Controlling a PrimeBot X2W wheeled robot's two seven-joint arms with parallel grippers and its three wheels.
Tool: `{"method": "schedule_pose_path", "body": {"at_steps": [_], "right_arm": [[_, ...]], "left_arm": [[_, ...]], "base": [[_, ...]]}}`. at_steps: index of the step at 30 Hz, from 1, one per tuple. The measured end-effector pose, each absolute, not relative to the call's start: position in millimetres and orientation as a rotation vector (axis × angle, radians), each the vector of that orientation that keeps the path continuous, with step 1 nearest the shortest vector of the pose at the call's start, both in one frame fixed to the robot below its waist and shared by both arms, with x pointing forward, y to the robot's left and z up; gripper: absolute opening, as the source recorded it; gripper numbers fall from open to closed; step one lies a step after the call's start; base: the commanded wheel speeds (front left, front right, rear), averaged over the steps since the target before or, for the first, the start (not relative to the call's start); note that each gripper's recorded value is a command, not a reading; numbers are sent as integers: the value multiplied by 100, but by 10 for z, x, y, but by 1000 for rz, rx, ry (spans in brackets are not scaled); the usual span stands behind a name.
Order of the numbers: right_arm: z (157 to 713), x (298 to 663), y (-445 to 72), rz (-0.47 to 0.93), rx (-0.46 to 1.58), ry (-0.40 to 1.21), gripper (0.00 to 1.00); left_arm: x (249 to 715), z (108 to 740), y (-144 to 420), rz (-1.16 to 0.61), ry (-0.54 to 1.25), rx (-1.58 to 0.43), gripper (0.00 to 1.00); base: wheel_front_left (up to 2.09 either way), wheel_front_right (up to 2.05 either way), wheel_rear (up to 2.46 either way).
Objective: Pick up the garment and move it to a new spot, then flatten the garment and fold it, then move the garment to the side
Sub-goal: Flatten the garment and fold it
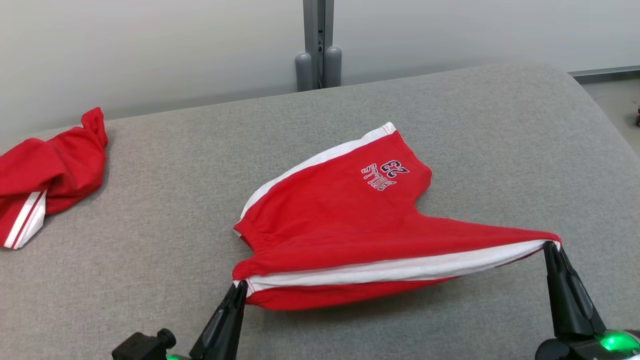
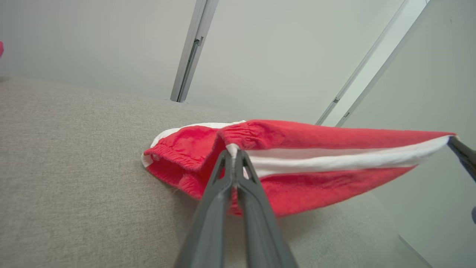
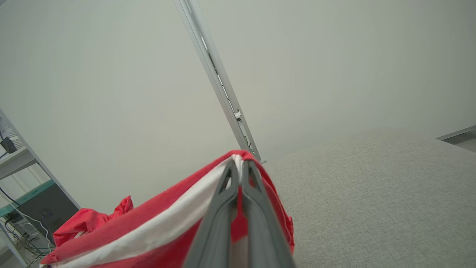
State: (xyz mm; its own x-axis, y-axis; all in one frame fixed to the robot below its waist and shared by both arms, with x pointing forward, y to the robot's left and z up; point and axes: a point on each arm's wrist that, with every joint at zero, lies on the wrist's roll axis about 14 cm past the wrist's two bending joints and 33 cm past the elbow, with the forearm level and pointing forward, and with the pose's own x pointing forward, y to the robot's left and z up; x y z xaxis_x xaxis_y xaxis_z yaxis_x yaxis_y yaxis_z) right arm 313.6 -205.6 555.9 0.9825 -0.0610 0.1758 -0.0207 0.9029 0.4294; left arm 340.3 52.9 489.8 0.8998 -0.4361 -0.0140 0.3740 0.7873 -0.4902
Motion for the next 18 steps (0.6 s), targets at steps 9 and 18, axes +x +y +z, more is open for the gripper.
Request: {"method": "schedule_pose_path", "body": {"at_steps": [9, 18], "right_arm": [[5232, 3229, -2119, -60, 441, -80, 0], [5014, 3584, -2107, -43, 420, -23, 0]], "left_arm": [[3366, 4737, 541, -408, 193, -507, 0], [3555, 4580, 412, -396, 239, -517, 0]], "base": [[0, 0, 0], [0, 0, 0]]}}
